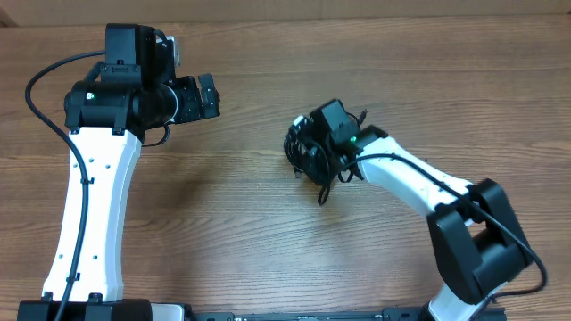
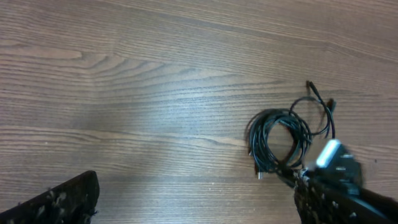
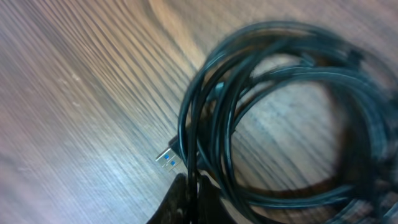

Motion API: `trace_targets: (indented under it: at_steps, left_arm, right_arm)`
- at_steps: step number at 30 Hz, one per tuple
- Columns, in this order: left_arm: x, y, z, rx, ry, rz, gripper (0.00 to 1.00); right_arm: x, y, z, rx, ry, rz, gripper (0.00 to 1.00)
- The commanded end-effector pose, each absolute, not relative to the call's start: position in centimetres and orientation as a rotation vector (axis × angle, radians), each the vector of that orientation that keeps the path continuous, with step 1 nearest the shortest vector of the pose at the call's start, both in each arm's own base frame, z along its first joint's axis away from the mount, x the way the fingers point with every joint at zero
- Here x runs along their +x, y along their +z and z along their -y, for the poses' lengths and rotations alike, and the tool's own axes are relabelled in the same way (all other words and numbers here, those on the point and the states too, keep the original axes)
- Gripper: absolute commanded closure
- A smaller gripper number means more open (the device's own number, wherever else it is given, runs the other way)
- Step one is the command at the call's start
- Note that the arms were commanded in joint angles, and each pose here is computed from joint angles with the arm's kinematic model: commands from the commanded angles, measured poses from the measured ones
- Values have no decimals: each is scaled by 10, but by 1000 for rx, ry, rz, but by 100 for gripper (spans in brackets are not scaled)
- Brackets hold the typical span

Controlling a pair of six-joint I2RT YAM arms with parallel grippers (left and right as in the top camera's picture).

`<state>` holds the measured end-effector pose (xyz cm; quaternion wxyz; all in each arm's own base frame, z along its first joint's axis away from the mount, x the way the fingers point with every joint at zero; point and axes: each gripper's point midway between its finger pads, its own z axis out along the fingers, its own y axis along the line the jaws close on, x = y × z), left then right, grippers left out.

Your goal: Untangle cables

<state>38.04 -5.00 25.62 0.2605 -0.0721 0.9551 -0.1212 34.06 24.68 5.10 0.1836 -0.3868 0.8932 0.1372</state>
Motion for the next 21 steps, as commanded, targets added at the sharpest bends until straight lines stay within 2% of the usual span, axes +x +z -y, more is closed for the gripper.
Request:
trace_targets:
  at_steps: [1,6,8,11,12,13,14,15,16,21]
  left_arm:
    - [380,272,50,-167,-339,-2545,0]
    - [380,273,54,-144,-362,-2543,0]
    - [379,278,73,9,-458,-2522,0]
    - [379,282,85,109,-515,-2495,0]
    - [380,282,85,110,-514,-2490,0]
    - [381,283,85,110,-514,-2489,0]
    - [381,283,85,109,-514,-2488,0]
    - [381,282,85,108,-514,-2489,0]
    - [381,282,85,105,-515,-2490,0]
    - [380,282,85,104,-515,-2494,0]
  right_arm:
    - [367,170,-269,-906,501,-2321,96]
    - [364,267,-267,-754,565,-2232,96]
    - [356,300,-262,-692,594,-2216,96]
    - [351,321,-250,-668,545,-2197,96]
    - [354,321,-242,-661,483,-2196,90]
    - [356,318,-235,-658,427,-2206,64]
    - [358,313,-232,-652,398,-2222,29]
    - [358,304,-230,-658,378,-2244,15]
    - [357,293,-231,-697,368,-2263,12]
    - [335,220,-248,-1057,421,-2320,14]
